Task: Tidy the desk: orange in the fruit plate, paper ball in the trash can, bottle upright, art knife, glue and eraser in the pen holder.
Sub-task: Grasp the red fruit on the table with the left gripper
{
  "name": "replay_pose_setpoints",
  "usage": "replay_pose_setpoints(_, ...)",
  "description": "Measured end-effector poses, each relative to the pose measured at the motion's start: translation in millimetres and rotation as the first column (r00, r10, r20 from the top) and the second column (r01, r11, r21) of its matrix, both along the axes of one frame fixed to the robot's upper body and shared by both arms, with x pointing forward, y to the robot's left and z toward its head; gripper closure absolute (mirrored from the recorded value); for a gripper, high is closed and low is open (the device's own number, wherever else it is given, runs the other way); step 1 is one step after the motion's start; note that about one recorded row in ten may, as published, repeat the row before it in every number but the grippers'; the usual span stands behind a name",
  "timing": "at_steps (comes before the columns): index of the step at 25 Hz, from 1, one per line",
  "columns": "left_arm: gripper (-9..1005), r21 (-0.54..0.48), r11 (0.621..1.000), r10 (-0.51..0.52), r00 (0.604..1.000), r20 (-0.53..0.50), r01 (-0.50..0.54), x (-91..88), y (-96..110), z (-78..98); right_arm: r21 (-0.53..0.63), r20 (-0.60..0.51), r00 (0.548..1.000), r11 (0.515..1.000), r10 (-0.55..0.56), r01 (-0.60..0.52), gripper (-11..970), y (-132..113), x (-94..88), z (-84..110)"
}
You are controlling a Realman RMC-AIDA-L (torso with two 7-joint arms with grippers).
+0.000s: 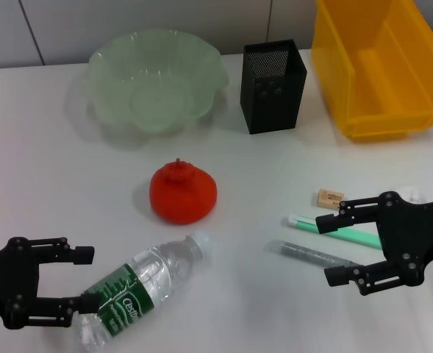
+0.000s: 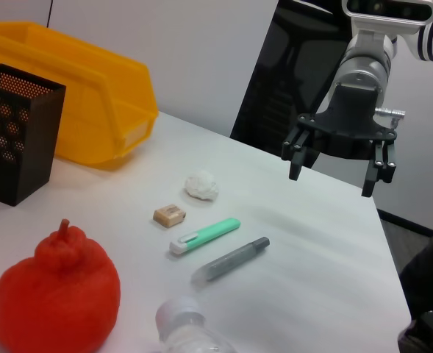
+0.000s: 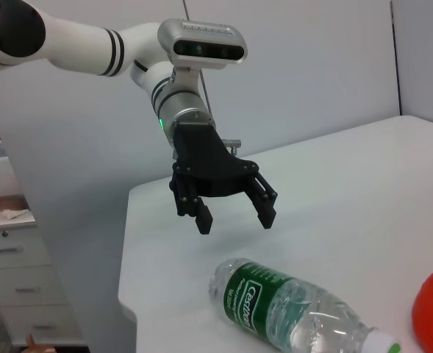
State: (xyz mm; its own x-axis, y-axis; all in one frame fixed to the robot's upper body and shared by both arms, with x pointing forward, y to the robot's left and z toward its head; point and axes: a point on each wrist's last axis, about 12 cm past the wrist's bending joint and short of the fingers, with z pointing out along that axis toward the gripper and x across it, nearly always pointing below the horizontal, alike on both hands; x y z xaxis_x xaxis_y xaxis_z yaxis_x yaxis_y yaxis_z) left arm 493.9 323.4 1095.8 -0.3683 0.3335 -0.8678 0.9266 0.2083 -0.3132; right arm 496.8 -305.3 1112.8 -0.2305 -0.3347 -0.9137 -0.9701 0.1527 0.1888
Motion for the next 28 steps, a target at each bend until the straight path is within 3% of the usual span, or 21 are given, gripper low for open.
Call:
replay_pose_setpoints(22,265,-0.001,1.0,0.018,1.0,0.001,-0.018,3.6,1,4.2,0.0,-0.001,1.0,1.0,-0.001,0.001,219,0,0.1,-0.5)
replay_pose_setpoints(28,276,-0.028,0.997,0.075,0.994,0.076,-0.073,18.0,-1,15.6,0.003,-0.004,1.0,1.0,-0.011,0.011,219,-1,-0.7,-1.1)
